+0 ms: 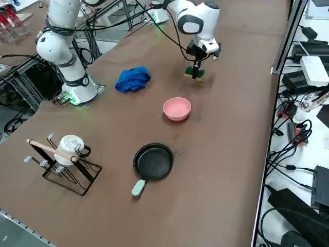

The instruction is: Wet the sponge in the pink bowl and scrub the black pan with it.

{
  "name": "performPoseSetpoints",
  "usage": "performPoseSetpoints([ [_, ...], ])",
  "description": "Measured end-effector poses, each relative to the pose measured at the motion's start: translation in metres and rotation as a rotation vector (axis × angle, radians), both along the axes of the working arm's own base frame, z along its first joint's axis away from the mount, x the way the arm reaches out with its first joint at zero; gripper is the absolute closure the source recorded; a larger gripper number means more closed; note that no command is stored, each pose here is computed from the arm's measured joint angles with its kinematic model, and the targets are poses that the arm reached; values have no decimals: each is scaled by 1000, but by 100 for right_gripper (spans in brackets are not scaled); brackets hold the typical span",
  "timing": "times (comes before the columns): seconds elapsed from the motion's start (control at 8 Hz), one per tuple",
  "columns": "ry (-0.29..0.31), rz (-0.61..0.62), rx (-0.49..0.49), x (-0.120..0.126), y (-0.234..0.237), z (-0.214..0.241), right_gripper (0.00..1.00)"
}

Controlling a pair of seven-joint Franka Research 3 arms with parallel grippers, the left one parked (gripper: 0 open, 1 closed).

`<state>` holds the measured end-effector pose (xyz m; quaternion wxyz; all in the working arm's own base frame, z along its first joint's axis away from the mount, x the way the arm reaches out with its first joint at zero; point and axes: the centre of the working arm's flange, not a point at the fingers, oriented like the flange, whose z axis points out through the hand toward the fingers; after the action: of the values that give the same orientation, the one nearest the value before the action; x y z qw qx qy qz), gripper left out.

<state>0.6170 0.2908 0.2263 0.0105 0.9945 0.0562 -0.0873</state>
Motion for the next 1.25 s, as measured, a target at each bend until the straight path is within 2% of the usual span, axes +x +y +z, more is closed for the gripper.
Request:
performPoseSetpoints([
  [0.38,-7,29,-42,0,-4,-19,74],
  [0.75,-10,33,-48,0,-4,-34,67],
  [0.88,-9,33,-48,0,-4,-36,58],
  [1.25,-12,33,-48,0,-4,-36,5],
])
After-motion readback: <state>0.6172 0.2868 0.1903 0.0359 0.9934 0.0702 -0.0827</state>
